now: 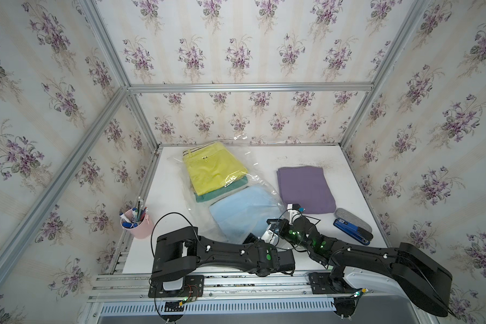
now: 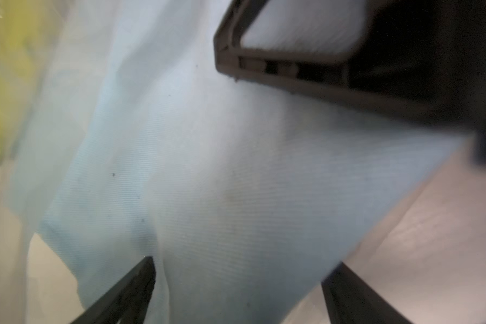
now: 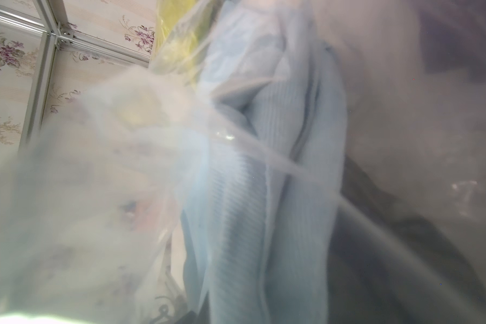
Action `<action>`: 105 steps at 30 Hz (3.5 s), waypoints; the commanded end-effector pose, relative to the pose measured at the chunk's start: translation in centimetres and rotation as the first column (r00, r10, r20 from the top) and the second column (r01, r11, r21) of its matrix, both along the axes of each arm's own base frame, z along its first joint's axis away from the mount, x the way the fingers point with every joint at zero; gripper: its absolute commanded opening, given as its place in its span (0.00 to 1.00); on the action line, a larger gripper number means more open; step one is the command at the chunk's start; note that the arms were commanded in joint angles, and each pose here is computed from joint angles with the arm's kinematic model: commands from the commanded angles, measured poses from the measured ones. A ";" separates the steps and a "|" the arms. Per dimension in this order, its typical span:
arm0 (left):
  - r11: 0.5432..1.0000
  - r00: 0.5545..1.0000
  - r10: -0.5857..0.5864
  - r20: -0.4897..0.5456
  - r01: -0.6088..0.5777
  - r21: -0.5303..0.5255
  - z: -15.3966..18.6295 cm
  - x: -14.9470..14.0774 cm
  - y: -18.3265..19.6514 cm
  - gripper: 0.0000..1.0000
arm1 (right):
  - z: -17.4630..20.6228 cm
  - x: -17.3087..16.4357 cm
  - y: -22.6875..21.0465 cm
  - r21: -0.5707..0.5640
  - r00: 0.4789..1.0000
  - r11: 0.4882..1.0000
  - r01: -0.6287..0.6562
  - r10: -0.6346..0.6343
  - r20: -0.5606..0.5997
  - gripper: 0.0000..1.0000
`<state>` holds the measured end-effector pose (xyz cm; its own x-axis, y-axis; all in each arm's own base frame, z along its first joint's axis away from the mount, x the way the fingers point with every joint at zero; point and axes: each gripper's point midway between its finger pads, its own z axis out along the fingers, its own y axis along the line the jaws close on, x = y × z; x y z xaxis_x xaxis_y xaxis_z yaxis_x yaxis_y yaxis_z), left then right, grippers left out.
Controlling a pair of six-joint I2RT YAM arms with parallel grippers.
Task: Take the trousers out of the vacuum bag
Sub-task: Adjust the vacuum bag at the center of the board.
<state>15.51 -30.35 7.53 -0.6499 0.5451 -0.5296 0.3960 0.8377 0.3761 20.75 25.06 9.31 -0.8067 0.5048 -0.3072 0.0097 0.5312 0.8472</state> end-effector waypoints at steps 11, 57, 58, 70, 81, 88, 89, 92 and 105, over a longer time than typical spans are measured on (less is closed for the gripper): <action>0.996 0.995 0.074 0.073 -0.076 0.036 1.7 1.9 2.1 0.98 | 4.6 0.2 -0.5 0.053 0.996 0.999 0.011 -0.015 0.085 0.00; 0.990 0.992 0.122 0.032 -0.124 0.067 0.6 1.2 5.6 0.46 | 7.9 0.1 -0.9 0.046 0.988 0.999 -0.008 0.001 0.152 0.00; 0.990 0.992 0.122 0.028 -0.124 0.067 0.4 1.2 5.6 0.41 | 7.9 0.1 -0.9 0.046 0.988 0.999 -0.007 0.000 0.154 0.00; 0.998 0.998 0.055 0.015 -0.056 0.030 1.6 0.8 4.3 0.09 | 9.2 -0.3 -0.3 0.077 0.983 0.996 -0.054 0.039 0.180 0.00; 0.999 0.996 -0.025 0.082 0.023 0.026 6.7 -1.5 1.4 0.00 | 13.0 -2.1 0.1 0.079 0.962 0.983 -0.168 0.146 0.230 0.00; 0.998 0.991 -0.066 0.118 0.065 0.013 10.0 -3.3 -0.2 0.00 | 17.6 -4.0 -0.9 0.031 0.928 0.971 -0.239 0.219 0.300 0.00; 0.997 0.990 -0.078 0.122 0.078 0.003 10.7 -3.7 -0.5 0.00 | 18.5 -4.4 -1.2 0.024 0.919 0.967 -0.253 0.233 0.317 0.00; 0.992 0.982 -0.124 0.143 0.128 -0.017 12.7 -4.6 -1.6 0.00 | 20.6 -5.7 -1.5 0.000 0.893 0.953 -0.305 0.285 0.349 0.00; 0.954 0.942 -0.264 0.208 0.286 -0.087 20.6 -7.6 -4.6 0.00 | 28.7 -10.6 -2.1 -0.060 0.723 0.857 -0.512 0.468 0.508 0.00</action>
<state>7.28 -34.87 25.69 -0.4466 0.6063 -0.6580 0.5532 0.7651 0.3296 11.87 22.61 35.18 -0.7638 0.1729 -0.6219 -0.5339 0.3722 0.7592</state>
